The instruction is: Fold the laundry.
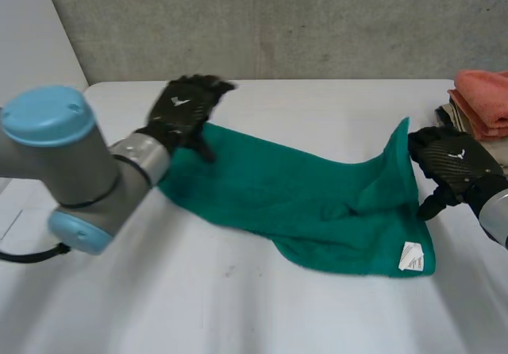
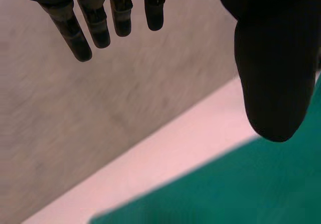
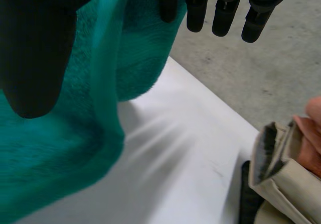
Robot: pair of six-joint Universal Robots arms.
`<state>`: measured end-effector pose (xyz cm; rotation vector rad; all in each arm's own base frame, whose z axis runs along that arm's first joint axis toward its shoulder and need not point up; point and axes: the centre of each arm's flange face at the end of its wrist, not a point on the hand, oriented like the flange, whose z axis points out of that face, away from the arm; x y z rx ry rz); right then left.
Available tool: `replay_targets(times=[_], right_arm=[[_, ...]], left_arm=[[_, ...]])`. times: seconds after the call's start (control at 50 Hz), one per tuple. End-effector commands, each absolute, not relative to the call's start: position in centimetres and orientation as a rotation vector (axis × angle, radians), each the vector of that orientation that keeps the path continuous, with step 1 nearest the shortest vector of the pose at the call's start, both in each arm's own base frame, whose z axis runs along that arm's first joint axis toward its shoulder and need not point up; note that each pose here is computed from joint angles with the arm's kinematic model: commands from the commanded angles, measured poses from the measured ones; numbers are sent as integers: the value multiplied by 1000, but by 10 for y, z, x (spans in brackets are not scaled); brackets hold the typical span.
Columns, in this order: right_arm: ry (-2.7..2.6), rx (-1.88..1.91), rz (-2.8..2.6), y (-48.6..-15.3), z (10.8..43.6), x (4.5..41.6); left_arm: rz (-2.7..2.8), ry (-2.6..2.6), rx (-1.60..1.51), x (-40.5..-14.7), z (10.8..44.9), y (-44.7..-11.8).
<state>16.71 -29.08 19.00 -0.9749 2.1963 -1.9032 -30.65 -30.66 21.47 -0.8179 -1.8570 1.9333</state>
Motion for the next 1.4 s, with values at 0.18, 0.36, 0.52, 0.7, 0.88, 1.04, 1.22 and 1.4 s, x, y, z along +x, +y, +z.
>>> replay_targets(times=[0.18, 0.36, 0.52, 0.7, 0.88, 1.04, 1.22, 1.4], right_arm=[[2173, -1034, -1858, -261, 229, 173], [2198, -1071, -1684, -271, 180, 188], [2200, -1148, -1677, -288, 146, 198], [2271, -1260, -1702, -302, 133, 192], [2256, -1263, -1836, -304, 165, 188], [2099, -1249, -2104, -288, 262, 187], [2085, -1129, -2106, -306, 296, 188], [2237, -953, -1941, -387, 221, 207]], left_arm=[[1851, -2158, -1111, -246, 131, -367], [1934, -2045, -1140, -263, 123, -381], [1991, -2000, -1151, -273, 123, -375], [2056, -2018, -1080, -269, 161, -355], [2032, -1928, -972, -269, 245, -283], [2029, -1861, -885, -255, 310, -221], [2014, -1922, -829, -249, 310, -227], [1822, -2174, -835, -273, 220, -309]])
